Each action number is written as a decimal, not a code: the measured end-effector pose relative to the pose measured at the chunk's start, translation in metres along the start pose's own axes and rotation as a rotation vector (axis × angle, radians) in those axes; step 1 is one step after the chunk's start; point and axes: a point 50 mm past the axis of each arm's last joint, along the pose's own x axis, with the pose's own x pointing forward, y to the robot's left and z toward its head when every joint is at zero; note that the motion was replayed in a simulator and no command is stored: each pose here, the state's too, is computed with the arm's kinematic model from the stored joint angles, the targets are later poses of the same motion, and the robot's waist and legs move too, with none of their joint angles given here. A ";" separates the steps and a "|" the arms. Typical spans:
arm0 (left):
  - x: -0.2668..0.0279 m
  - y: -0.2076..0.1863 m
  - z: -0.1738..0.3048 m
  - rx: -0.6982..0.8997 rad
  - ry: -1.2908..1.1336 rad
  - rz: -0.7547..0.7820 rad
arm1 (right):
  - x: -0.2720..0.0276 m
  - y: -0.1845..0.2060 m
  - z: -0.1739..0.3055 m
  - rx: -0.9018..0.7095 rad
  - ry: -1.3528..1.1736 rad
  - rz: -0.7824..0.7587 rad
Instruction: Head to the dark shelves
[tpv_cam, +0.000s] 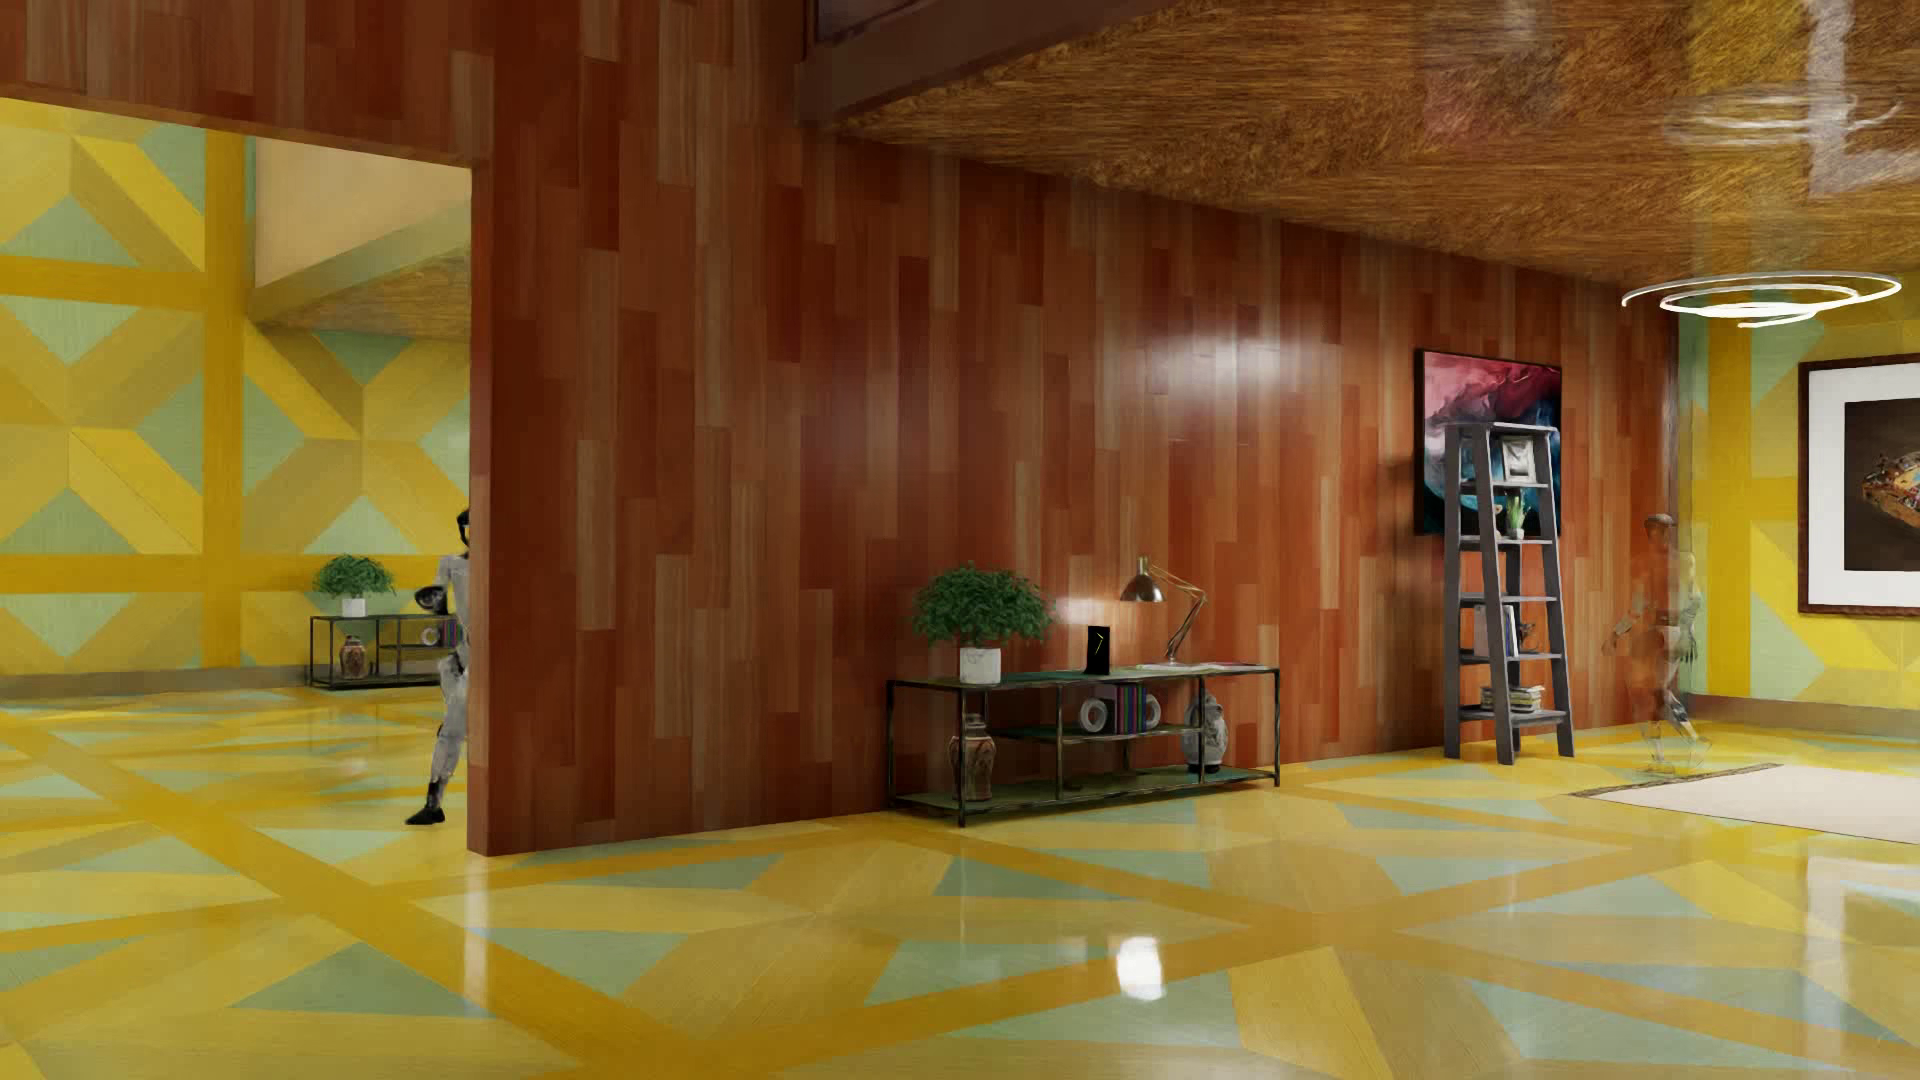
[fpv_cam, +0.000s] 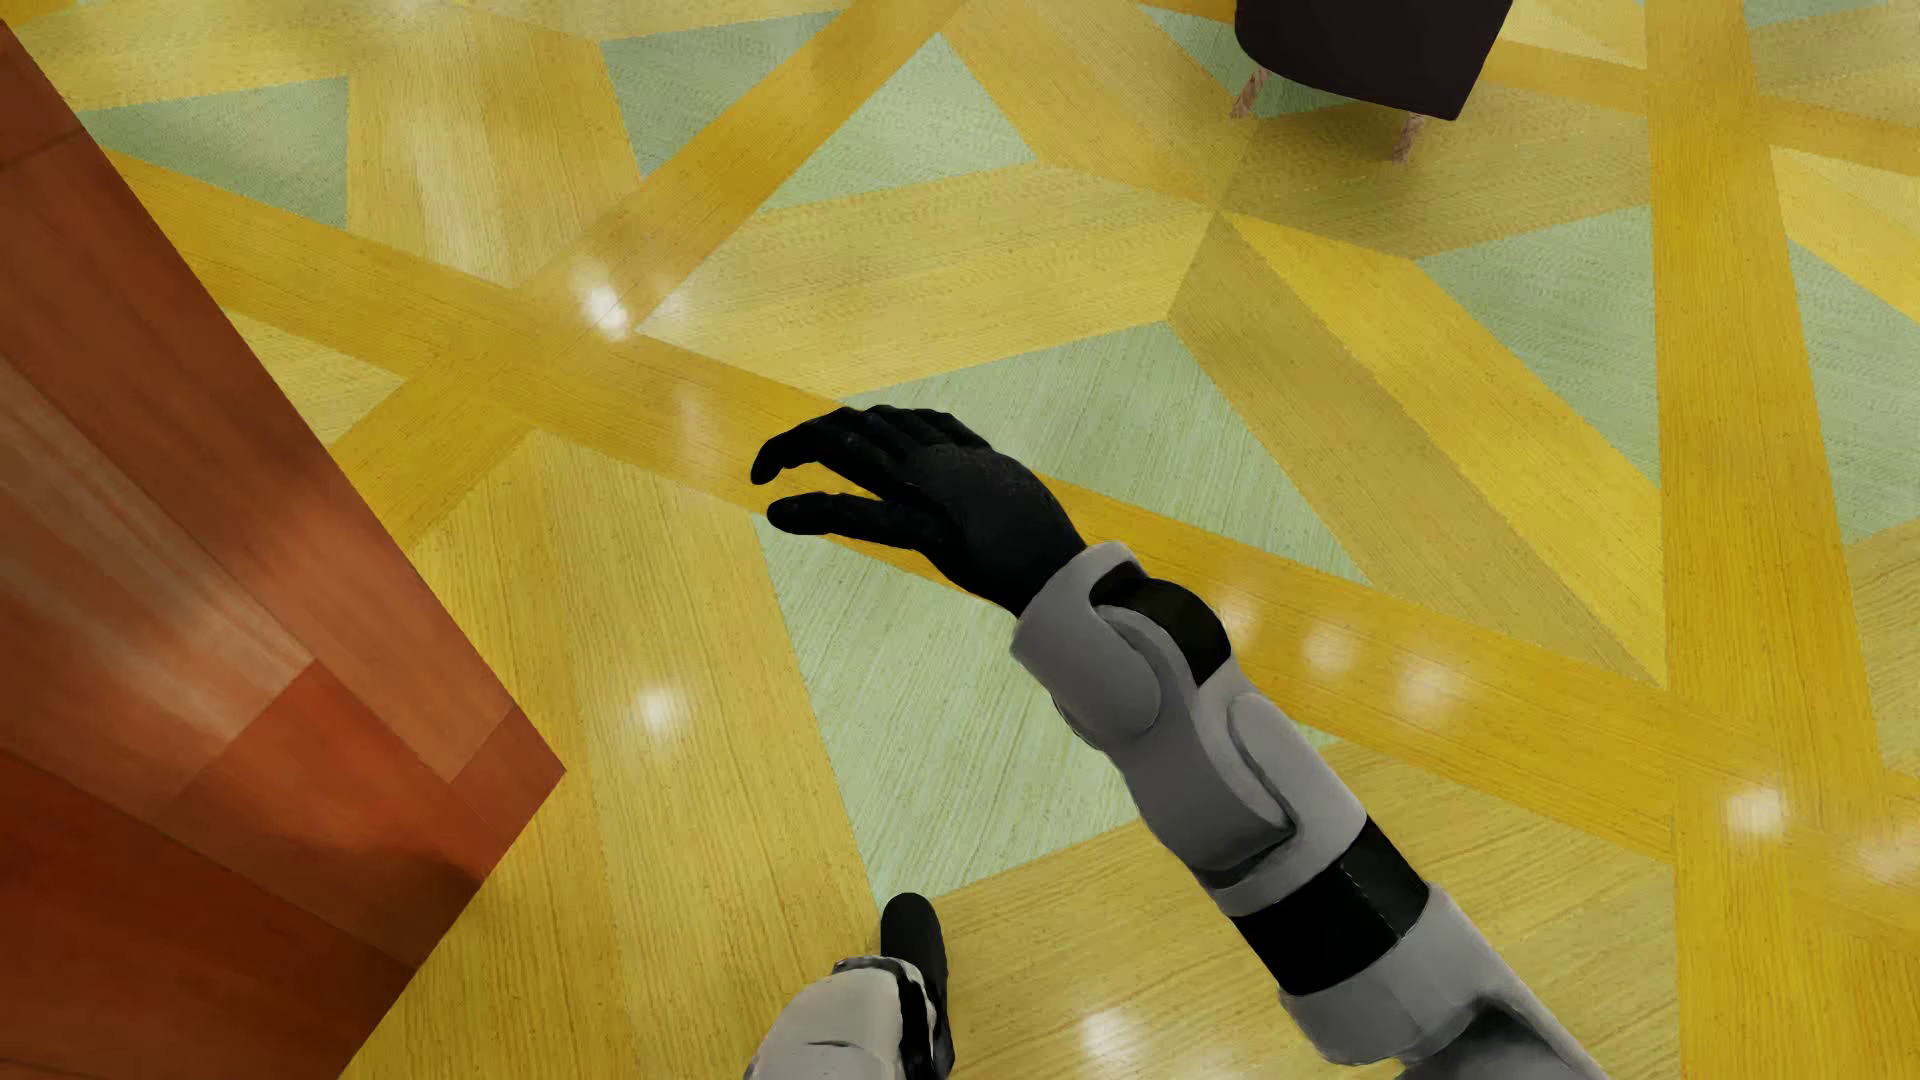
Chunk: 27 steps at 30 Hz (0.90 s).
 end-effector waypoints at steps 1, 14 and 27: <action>-0.001 0.009 0.007 0.188 0.008 0.046 | -0.012 0.005 -0.011 0.041 0.062 -0.017; -0.206 0.266 0.138 0.029 -0.655 1.231 | -0.457 0.220 -0.018 0.423 1.877 0.966; -0.035 0.124 0.084 0.003 -0.186 0.450 | -0.369 0.226 -0.062 0.518 1.728 0.621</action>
